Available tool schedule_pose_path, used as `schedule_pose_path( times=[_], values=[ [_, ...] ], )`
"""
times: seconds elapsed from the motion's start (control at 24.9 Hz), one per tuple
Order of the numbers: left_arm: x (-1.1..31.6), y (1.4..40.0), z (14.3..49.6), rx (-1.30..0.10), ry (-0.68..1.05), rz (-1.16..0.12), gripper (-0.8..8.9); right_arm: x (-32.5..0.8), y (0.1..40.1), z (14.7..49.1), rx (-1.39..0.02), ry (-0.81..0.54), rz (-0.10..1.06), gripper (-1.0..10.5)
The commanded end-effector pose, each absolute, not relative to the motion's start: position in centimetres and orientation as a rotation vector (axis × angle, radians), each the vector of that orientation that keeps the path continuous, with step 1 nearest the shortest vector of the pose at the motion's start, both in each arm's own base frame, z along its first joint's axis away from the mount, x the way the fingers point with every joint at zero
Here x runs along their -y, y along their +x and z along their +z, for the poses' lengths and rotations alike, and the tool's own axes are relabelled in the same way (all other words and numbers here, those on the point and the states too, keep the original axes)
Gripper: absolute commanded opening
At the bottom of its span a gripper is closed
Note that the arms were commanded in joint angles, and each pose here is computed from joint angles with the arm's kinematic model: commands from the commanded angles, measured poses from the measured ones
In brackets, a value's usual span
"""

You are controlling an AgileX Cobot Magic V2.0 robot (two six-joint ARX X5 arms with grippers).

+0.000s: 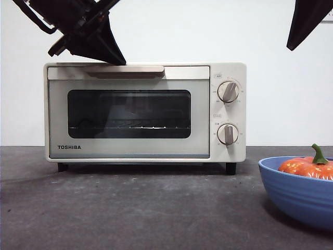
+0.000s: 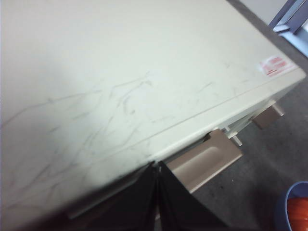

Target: Place pumpkin in the steamer

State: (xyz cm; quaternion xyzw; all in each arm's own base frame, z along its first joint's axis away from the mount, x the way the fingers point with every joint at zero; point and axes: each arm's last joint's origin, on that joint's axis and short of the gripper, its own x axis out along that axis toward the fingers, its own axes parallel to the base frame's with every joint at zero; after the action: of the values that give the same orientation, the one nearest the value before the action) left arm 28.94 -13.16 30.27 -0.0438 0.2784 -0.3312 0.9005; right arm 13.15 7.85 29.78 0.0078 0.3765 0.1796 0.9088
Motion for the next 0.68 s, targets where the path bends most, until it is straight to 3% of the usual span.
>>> schedule_pose_path(
  times=[0.04, 0.68],
  values=[
    [13.7, 29.5, 30.4, -0.557, -0.065, -0.698, 0.14, -7.9, 13.2, 30.2, -0.759, 0.007, 0.379, 4.9],
    [15.5, 27.7, 28.4, -0.774, -0.016, -0.745, 0.14, -7.9, 13.2, 30.2, -0.759, 0.006, 0.380, 4.9]
  ],
)
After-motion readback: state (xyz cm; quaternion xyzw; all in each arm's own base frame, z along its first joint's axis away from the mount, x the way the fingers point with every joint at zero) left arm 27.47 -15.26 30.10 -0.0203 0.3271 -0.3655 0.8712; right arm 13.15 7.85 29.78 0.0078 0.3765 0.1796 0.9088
